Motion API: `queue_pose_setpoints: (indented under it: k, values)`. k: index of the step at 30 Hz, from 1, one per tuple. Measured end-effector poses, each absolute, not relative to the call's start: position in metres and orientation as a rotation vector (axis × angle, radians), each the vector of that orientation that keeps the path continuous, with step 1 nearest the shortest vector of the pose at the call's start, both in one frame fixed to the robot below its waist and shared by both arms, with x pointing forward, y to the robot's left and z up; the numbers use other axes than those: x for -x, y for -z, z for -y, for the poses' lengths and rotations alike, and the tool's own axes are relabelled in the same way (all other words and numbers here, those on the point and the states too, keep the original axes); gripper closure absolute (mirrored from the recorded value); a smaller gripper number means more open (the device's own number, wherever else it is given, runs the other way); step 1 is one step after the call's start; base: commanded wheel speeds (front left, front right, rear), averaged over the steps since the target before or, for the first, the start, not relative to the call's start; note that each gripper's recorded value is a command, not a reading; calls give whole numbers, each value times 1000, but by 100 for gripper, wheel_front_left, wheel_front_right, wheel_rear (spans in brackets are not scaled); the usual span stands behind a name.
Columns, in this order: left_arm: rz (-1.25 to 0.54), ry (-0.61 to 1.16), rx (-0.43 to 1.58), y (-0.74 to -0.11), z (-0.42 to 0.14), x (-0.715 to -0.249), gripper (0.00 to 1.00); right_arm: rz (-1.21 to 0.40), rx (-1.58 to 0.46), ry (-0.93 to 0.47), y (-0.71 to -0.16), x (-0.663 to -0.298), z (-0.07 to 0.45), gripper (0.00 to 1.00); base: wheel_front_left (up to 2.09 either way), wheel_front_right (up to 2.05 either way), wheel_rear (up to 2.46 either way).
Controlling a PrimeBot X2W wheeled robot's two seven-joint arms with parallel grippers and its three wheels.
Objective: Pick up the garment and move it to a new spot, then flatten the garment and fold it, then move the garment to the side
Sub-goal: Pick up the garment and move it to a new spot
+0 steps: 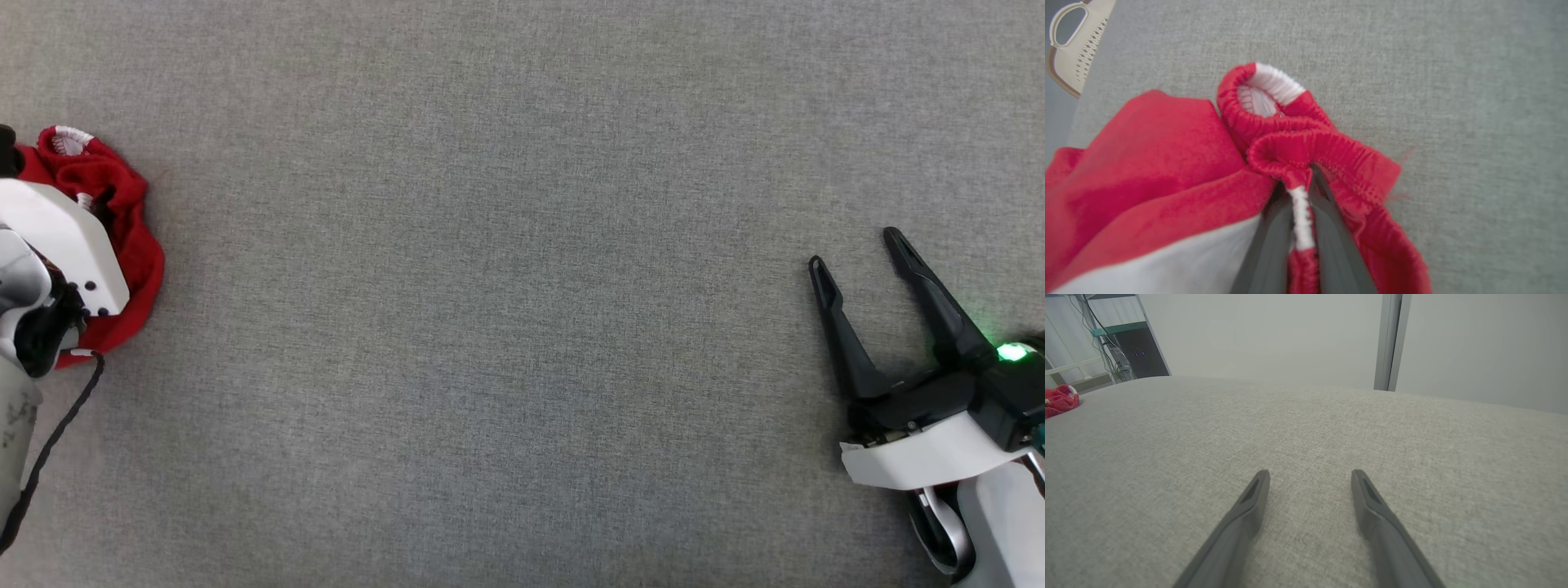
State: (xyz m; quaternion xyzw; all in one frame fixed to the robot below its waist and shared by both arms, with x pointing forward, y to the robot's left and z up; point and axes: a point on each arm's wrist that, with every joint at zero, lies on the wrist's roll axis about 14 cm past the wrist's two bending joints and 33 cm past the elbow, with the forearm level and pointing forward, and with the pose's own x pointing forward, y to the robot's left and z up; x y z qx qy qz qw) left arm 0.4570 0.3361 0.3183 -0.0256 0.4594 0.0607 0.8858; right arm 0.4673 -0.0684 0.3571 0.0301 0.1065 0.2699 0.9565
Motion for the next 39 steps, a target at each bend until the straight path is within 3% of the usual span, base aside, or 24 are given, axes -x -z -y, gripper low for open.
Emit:
queue_pose_setpoints:
  k: [6, 14, 21, 28, 39]
  values:
    - [-668, -42, 9, -355, -318, -487, 100, -203, -67, -533, -368, -467, 68, 0, 0, 0, 0]
    - [-413, 82, 58, -406, -275, -506, 100, -182, -97, -489, -391, -457, 68, 0, 0, 0, 0]
    - [-234, 297, 115, -460, -198, -526, 100, -129, -129, -408, -424, -442, 83, 0, 0, 0, 0]
    - [-46, 546, 242, -542, -103, -548, 100, -66, -132, -247, -454, -424, 131, 0, 0, 0, 0]
    - [94, 931, 448, -632, 36, -516, 100, 19, -135, -22, -488, -386, 198, 0, 0, 0, 0]
